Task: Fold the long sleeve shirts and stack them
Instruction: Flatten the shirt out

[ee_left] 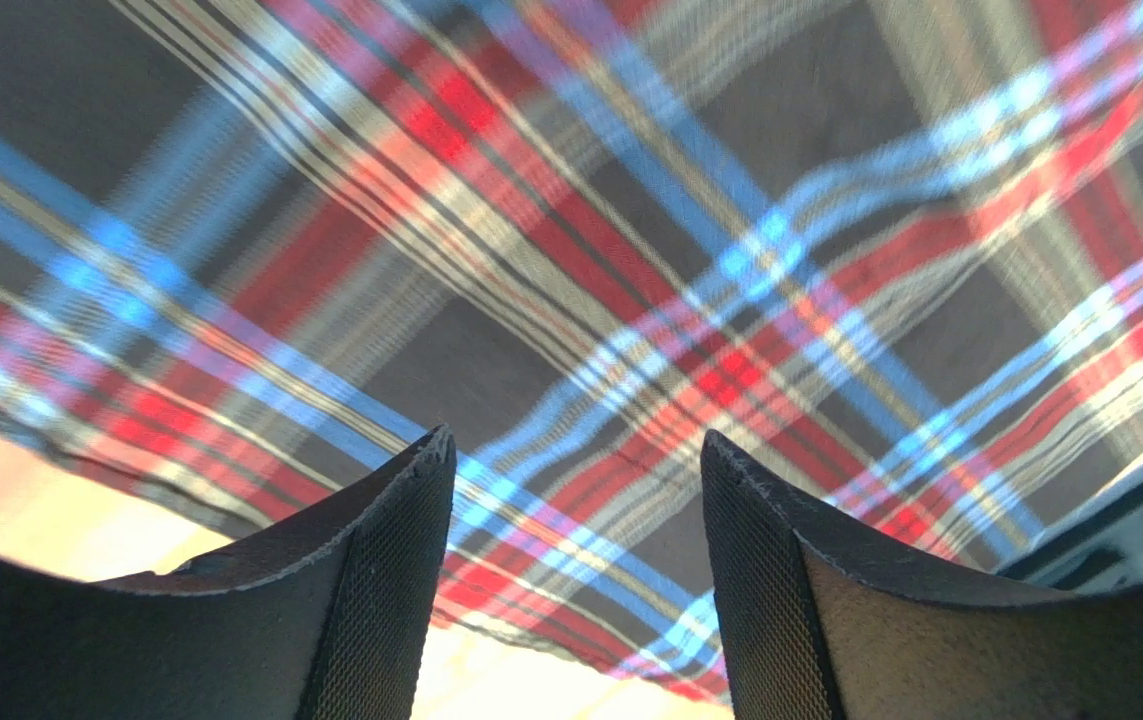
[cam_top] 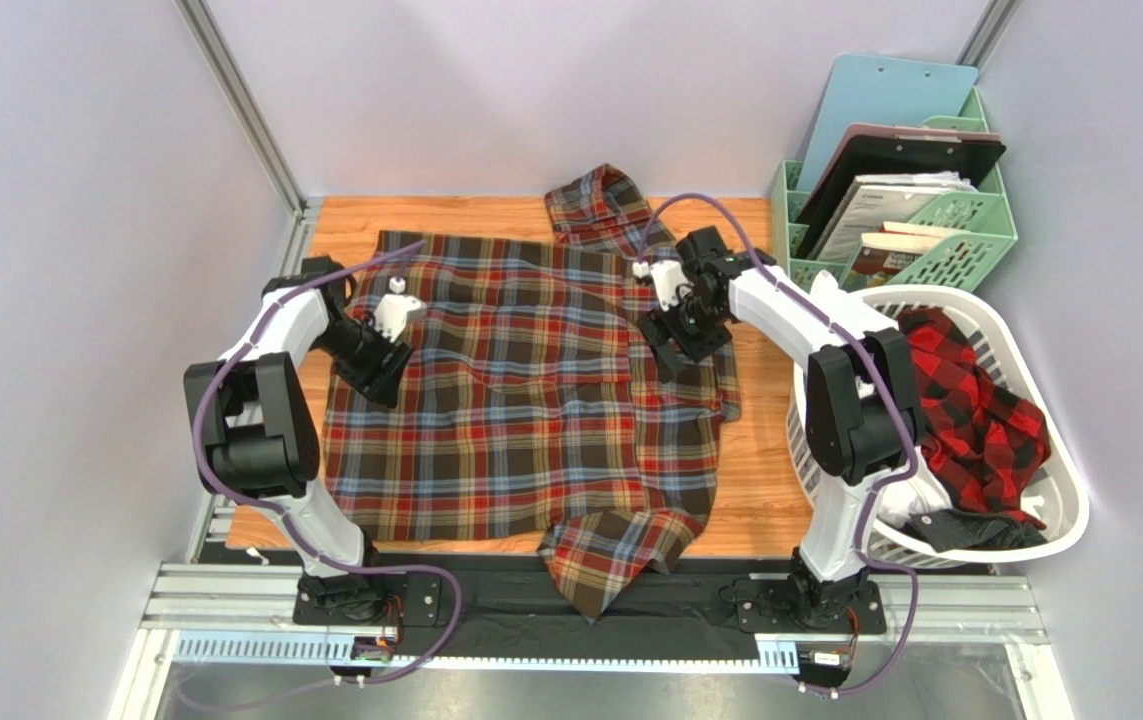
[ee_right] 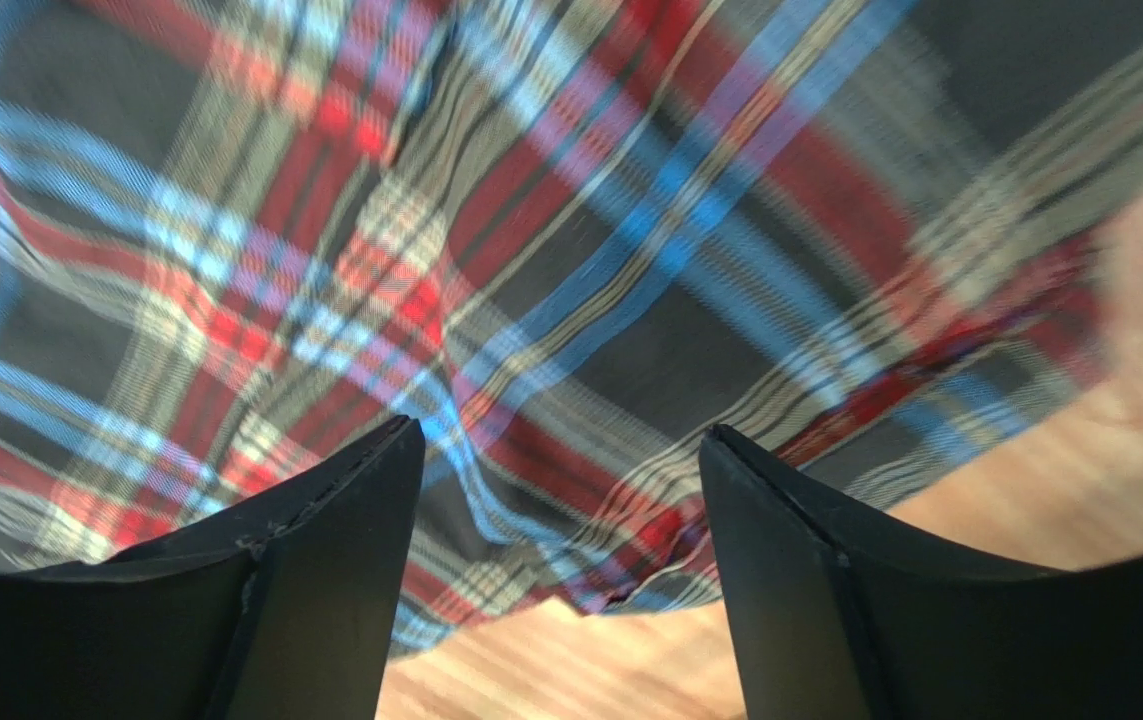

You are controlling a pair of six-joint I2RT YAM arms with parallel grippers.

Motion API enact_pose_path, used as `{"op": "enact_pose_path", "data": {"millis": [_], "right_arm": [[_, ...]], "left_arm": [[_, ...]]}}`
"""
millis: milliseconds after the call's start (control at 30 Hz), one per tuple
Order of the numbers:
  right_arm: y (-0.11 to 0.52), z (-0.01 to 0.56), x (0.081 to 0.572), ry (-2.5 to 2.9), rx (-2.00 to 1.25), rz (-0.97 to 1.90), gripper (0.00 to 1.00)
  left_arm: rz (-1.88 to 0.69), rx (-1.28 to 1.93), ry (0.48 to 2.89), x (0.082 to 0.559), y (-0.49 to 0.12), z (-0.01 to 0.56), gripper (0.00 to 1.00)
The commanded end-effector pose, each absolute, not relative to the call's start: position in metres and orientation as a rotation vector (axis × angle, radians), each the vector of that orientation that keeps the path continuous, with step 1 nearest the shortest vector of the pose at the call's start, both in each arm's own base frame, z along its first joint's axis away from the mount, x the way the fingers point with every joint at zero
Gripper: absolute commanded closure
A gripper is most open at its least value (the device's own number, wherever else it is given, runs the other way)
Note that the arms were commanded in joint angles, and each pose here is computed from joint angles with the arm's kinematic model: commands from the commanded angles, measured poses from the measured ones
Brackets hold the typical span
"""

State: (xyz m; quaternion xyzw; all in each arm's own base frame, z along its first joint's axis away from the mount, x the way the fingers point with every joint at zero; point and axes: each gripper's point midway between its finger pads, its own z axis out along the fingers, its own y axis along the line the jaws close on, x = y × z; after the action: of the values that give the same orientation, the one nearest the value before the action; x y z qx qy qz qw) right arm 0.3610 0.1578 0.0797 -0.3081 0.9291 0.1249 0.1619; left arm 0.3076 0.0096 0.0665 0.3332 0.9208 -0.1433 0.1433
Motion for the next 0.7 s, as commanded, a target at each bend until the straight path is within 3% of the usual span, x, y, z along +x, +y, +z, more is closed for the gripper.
{"op": "enact_pose_path", "data": {"millis": [0, 167, 433, 567, 667], "right_arm": [[0.141, 0.07, 0.364, 2.662, -0.958, 0.213, 0.3], [0.13, 0.041, 0.389, 2.728, -0.932, 0.118, 0.35], [0.111, 0.021, 0.472, 2.725, -0.847, -0.077, 0.37], [0.109, 0.048, 0.507, 2.651, -0.802, -0.122, 0.37], [0.115, 0.092, 0.499, 2.601, -0.815, -0.059, 0.33]], "left_arm": [[-0.313, 1.073, 2.687, 0.301, 0.026, 0.052, 0.36], [-0.214, 1.038, 2.776, 0.327, 0.044, 0.036, 0.48], [-0.128, 0.981, 2.842, 0.382, 0.065, 0.02, 0.58], [-0.092, 0.91, 2.798, 0.42, 0.068, 0.026, 0.59], [-0.114, 0.861, 2.701, 0.437, 0.059, 0.055, 0.55]]}}
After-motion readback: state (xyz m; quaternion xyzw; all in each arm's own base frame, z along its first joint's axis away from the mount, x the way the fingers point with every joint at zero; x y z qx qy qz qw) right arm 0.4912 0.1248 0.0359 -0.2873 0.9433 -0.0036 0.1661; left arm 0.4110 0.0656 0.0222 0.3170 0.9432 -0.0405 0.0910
